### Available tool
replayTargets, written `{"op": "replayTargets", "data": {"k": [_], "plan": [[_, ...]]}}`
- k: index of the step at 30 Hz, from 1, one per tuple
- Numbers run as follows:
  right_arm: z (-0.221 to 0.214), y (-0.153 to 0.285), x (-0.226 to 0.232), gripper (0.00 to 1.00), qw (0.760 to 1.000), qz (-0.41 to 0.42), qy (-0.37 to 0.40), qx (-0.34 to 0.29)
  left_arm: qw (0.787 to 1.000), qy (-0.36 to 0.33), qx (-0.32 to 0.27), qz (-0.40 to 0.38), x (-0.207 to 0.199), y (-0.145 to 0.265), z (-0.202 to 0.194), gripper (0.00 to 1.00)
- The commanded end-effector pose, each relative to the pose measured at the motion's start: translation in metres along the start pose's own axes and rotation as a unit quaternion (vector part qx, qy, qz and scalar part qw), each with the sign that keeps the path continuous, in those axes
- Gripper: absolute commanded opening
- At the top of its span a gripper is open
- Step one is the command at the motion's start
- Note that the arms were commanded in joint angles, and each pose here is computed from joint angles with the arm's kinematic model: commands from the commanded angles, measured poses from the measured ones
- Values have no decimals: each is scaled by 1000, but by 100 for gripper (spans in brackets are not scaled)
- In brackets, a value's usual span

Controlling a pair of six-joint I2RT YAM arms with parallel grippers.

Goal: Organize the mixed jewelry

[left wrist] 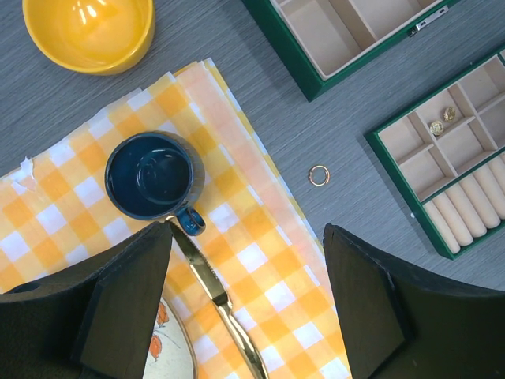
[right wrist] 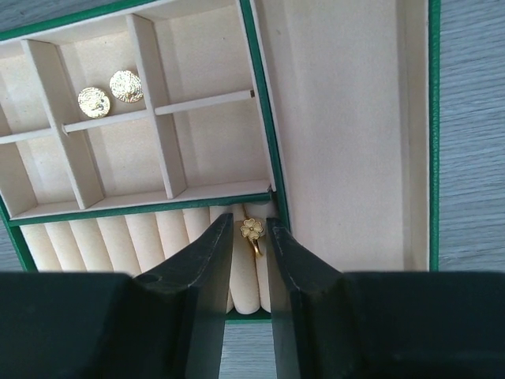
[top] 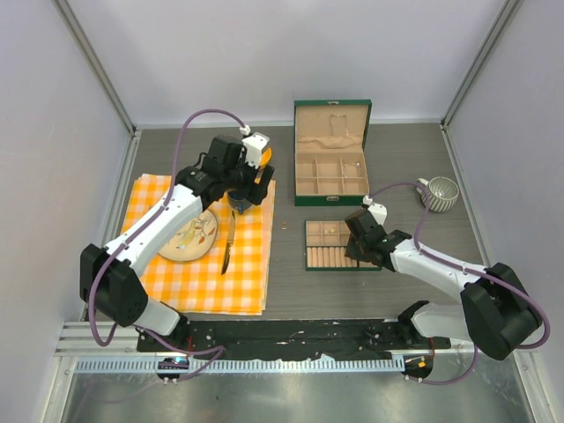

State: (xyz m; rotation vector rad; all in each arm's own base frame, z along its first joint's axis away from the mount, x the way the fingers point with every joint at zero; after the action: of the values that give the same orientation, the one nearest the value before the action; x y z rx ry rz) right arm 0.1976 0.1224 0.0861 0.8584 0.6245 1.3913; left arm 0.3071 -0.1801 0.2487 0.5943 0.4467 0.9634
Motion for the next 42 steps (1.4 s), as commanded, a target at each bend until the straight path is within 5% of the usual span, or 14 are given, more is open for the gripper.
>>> {"op": "replayTargets", "data": {"k": [1,21,34,42], "plan": [[-15,6,-16,33,998,-36,28,40,999,1,-33,9,2,11,10,82],[20,15,0,21,999,-4,41,-5,999,-10,-31,11,3,11,9,82],[24,16,6,33,999,15,39,-7,999,-12,-28,11,4,9,8,82],[29,16,9,29,999,20,45,-14,999,-13,-30,10,3,9,9,82]]}}
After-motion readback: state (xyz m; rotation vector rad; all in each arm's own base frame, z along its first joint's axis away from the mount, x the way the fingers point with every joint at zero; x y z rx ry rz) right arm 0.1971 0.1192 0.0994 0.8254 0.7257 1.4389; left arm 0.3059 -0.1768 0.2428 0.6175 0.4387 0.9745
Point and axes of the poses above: each gripper's point midway between its finger pads, its own y axis back along the fingers, its own x axis along the line the jaws close on, z = x × y, the point moved 7 cm from there along y, back along the fingers, and after that the axes turned 6 degrees about y, right-handed, at the moved point
